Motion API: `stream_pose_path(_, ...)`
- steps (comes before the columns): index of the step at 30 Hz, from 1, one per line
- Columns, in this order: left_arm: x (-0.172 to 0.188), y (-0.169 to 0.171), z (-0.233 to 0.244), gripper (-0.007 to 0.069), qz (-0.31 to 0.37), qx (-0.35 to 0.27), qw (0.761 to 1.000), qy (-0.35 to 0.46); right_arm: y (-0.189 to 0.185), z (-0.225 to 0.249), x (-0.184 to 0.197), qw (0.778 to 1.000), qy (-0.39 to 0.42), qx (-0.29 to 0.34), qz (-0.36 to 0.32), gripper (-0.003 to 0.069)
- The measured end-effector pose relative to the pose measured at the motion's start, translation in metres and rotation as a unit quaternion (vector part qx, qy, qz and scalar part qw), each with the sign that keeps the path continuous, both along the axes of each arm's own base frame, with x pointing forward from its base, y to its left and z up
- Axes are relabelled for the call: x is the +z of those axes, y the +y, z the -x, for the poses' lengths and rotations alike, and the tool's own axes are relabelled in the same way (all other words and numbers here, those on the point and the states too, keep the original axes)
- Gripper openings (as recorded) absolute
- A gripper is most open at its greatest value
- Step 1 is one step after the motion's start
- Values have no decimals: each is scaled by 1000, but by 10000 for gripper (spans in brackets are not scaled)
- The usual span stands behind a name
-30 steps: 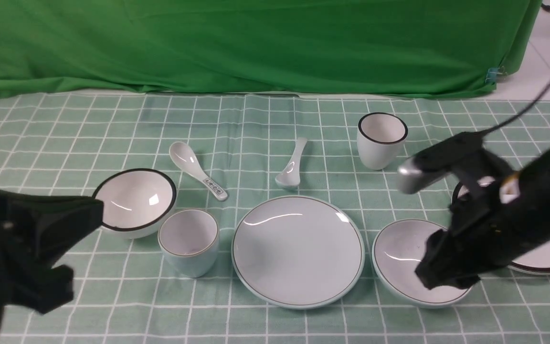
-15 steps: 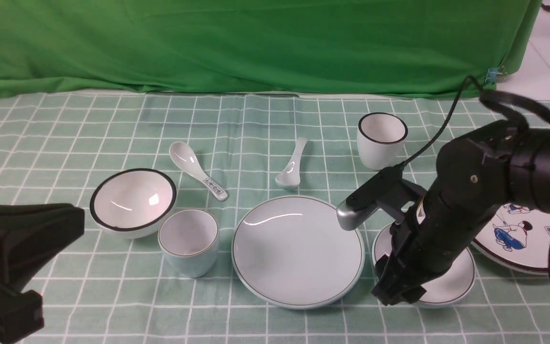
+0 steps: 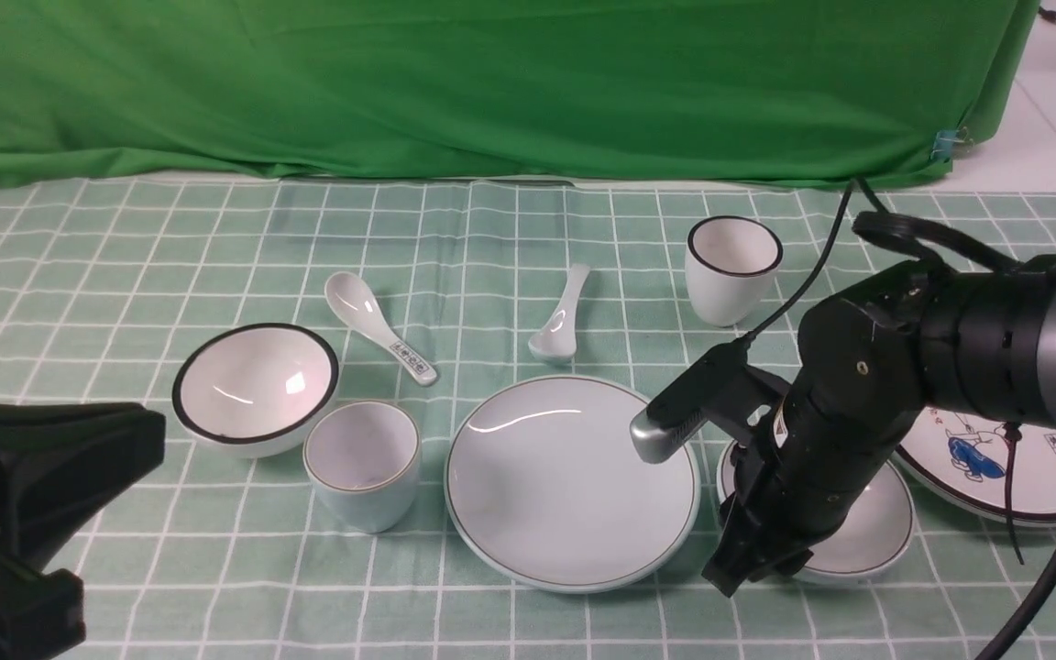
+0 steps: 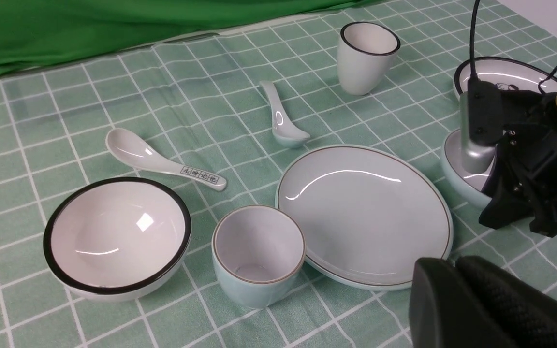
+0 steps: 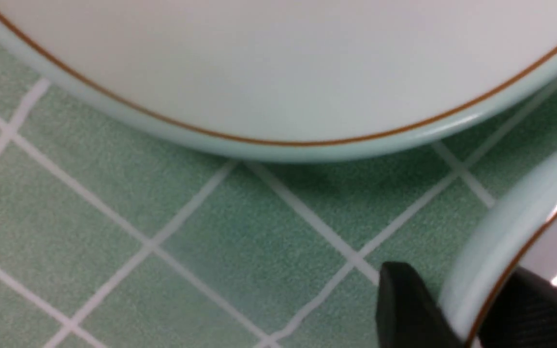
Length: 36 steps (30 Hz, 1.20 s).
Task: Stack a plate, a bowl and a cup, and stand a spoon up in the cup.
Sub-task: Use the right arm to grab a blue rice bowl, then use the right arm to put the blue rice bowl into the blue large plate in the middle
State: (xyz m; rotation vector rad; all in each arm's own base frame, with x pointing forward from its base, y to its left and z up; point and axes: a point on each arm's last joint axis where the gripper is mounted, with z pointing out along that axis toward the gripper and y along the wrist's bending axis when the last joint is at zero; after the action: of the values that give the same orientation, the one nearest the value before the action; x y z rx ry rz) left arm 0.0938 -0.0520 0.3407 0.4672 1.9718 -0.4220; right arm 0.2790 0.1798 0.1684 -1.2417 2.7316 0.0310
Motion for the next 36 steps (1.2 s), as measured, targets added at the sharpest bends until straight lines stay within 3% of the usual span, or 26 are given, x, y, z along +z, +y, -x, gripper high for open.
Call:
stream_pose_path(7,0,0,0,17,0,0,1000,0,0,8,30,1000,-15,13,6,85)
stream_pose_path(15,0,0,0,17,-3,-2,1000,-1,64,30,72,992,-65,88,-56,85)
stream_pose_path(23,0,0,0,17,-4,-2,1000,-2,106,15,46,989,-71,112,-64,85)
stream_pose_path(36,0,0,0,17,-5,-3,1000,-2,118,4,25,988,-81,117,-64,105)
